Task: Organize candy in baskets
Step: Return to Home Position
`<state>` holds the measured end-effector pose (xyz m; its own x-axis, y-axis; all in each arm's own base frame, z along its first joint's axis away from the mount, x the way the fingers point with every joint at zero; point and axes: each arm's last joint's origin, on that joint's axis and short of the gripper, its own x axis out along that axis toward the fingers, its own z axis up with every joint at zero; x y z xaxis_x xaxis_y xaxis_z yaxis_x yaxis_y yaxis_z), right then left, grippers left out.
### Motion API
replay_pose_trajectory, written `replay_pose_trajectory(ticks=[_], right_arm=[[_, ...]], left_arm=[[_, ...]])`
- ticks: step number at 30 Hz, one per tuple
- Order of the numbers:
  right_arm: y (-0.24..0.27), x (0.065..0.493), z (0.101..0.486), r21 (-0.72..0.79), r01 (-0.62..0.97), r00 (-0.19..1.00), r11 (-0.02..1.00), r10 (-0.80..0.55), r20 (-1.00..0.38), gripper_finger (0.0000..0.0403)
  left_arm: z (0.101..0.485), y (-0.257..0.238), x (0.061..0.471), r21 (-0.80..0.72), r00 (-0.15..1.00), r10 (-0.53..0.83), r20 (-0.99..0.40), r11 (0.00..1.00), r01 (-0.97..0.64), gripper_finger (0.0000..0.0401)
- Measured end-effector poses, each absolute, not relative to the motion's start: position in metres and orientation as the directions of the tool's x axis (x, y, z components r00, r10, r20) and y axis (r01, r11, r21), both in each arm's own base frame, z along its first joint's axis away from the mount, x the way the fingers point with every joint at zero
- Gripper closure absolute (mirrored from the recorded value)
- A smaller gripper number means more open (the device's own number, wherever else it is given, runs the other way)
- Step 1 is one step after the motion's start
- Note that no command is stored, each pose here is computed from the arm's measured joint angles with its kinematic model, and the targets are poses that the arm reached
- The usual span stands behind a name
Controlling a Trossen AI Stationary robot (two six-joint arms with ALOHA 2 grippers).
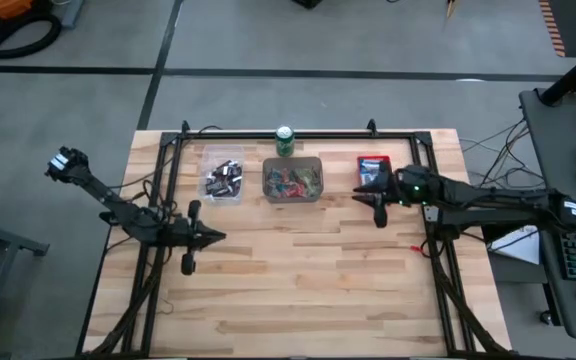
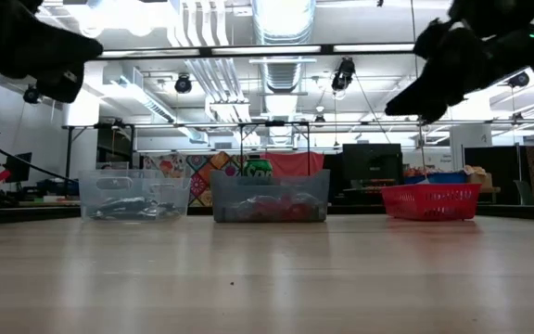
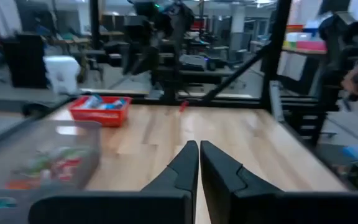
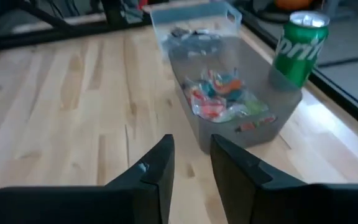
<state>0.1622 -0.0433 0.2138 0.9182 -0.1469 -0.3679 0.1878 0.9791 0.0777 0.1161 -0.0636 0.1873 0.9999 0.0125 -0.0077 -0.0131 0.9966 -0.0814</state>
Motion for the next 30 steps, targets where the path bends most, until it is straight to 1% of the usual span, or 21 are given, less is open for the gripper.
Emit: replay_pose_trajectory(ticks=[6, 9, 11, 14, 21, 26, 30], right_arm=[[-0.039, 0.146, 0.213, 0.071, 0.181, 0.949, 0.981, -0.155, -0.275, 0.0323], [-0.037, 0.140, 0.214, 0.061, 0.177, 0.958, 0.982, -0.157, -0.239, 0.0330], [-0.035, 0.136, 0.213, 0.047, 0.170, 0.962, 0.984, -0.155, -0.224, 0.0334], [-0.033, 0.128, 0.209, 0.025, 0.137, 0.972, 0.990, -0.130, -0.195, 0.0335], [-0.027, 0.109, 0.204, -0.016, 0.119, 0.990, 0.993, -0.120, -0.069, 0.0336], [-0.025, 0.103, 0.192, -0.055, 0.111, 0.993, 0.992, -0.113, -0.039, 0.0341], [-0.023, 0.099, 0.182, -0.072, 0.111, 0.994, 0.991, -0.112, -0.007, 0.0342]], left_arm=[[0.186, -0.050, 0.121, -0.002, 0.994, 0.108, 0.006, 0.994, -0.108, 0.0401], [0.183, -0.044, 0.124, 0.054, 0.998, 0.056, -0.023, 0.997, -0.055, 0.0401], [0.183, -0.041, 0.123, 0.059, 0.999, 0.017, -0.027, 0.998, -0.016, 0.0401], [0.183, -0.038, 0.119, 0.060, 0.999, 0.000, -0.036, 0.998, 0.002, 0.0401], [0.188, -0.031, 0.100, 0.035, 1.000, -0.006, 0.012, 0.999, 0.006, 0.0401], [0.191, -0.027, 0.088, 0.016, 0.995, -0.056, 0.077, 0.998, 0.055, 0.0401], [0.185, -0.028, 0.088, 0.023, 0.995, -0.079, 0.064, 0.997, 0.078, 0.0401]])
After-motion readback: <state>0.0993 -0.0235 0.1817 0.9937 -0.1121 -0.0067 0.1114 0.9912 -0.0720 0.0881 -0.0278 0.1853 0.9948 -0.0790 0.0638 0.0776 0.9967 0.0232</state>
